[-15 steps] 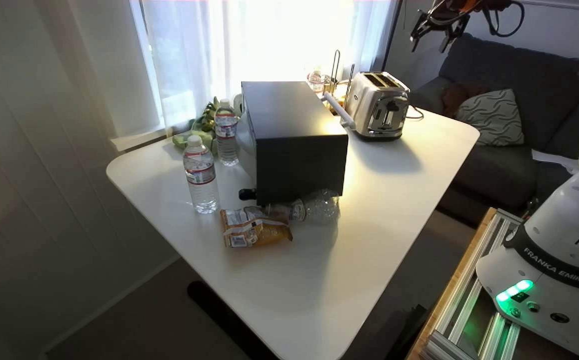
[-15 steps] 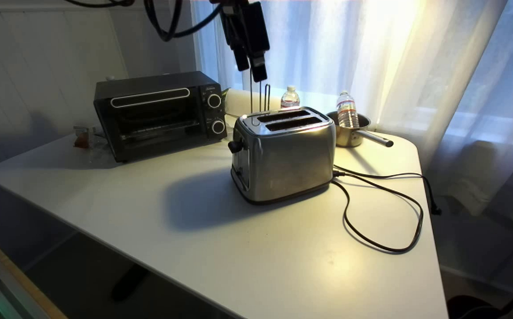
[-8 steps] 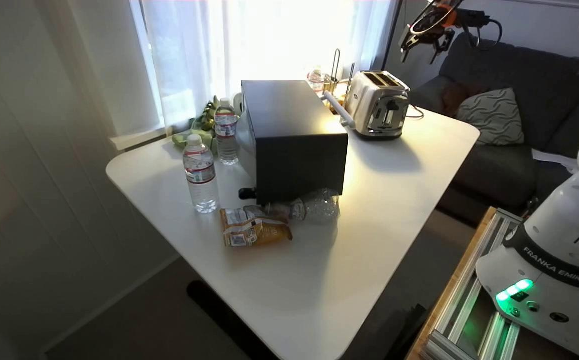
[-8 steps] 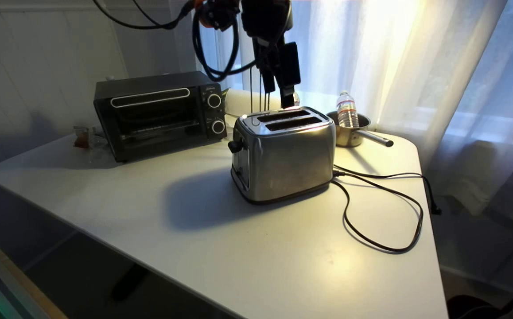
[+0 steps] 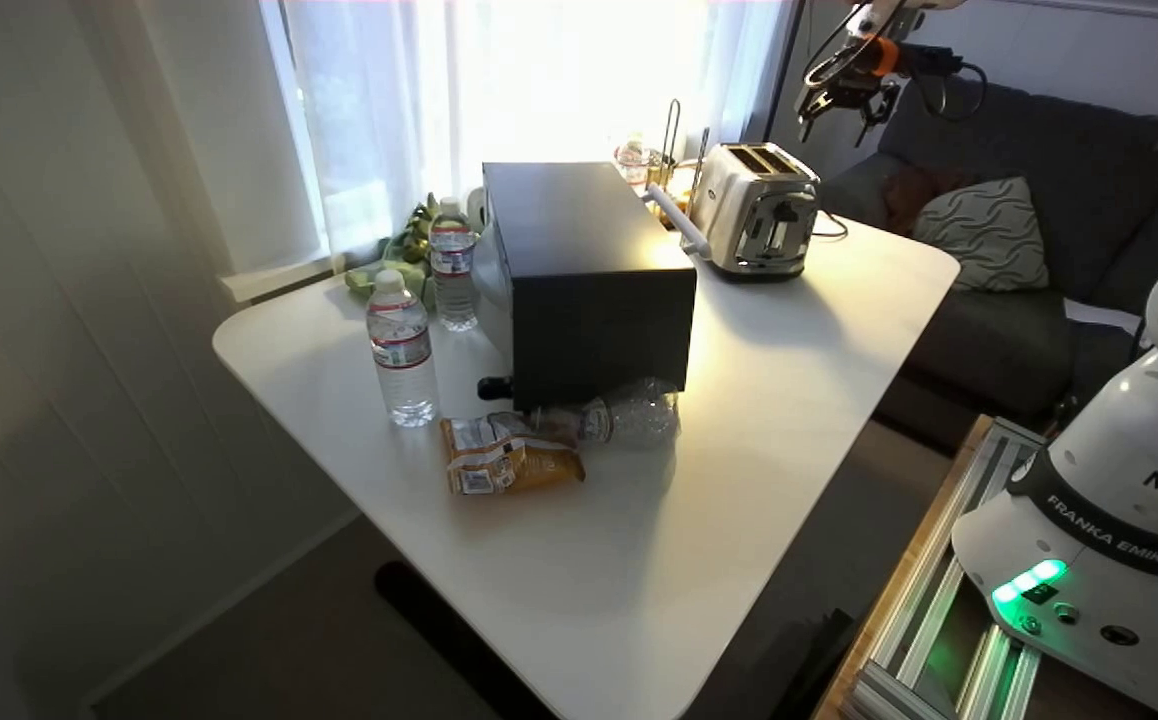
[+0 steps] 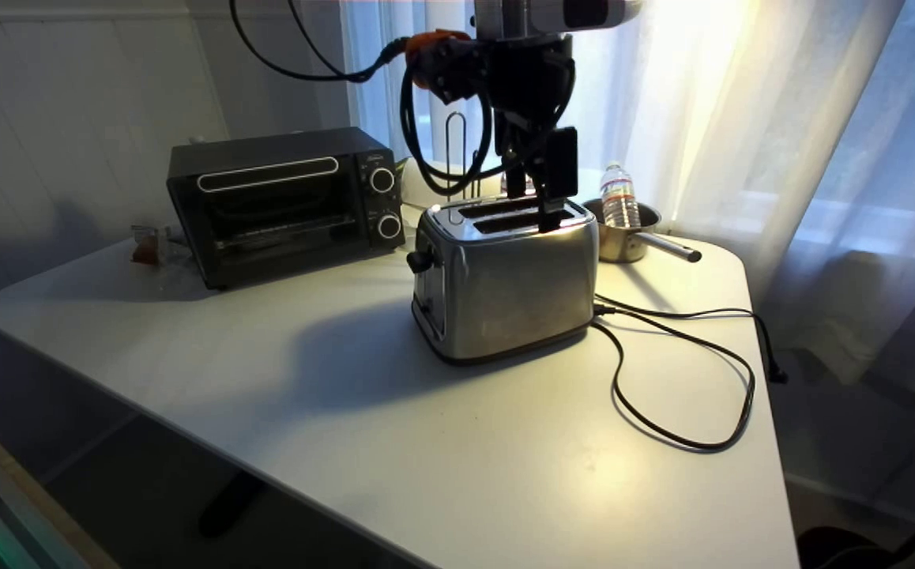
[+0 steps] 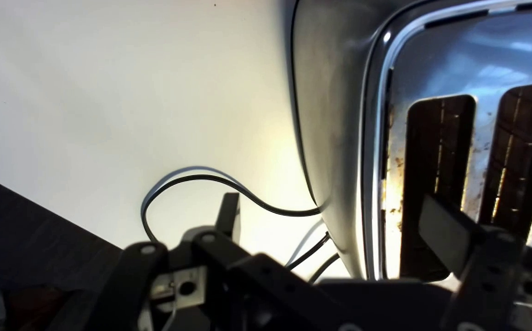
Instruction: Place the toaster with it's back facing the oven
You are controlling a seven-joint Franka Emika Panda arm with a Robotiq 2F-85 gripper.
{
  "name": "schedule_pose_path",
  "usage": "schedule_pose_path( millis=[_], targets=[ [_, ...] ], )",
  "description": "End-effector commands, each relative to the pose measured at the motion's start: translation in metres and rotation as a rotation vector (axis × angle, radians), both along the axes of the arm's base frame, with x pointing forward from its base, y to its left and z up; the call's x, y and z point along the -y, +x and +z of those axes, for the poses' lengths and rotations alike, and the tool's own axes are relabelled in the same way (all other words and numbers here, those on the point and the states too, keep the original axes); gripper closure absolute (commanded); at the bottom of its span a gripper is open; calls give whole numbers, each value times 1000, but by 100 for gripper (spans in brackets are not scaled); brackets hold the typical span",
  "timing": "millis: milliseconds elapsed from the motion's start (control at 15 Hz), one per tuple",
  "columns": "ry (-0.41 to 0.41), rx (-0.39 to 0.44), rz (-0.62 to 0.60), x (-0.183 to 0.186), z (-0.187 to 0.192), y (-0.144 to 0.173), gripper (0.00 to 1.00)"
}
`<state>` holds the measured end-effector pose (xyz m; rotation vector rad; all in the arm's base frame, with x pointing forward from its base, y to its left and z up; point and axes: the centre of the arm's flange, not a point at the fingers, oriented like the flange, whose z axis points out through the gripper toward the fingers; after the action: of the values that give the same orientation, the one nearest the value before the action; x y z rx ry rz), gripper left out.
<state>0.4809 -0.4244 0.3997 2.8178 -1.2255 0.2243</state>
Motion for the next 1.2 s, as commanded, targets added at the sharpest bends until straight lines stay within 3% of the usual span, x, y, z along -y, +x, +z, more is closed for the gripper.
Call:
schedule_pose_path(
  millis=[0,467,1133],
  targets=[
    [50,-19,11,20,-7,9,0],
    [90,-52,25,23,-29,11,0],
    [153,-25,36,10,-44,18,0]
  ],
)
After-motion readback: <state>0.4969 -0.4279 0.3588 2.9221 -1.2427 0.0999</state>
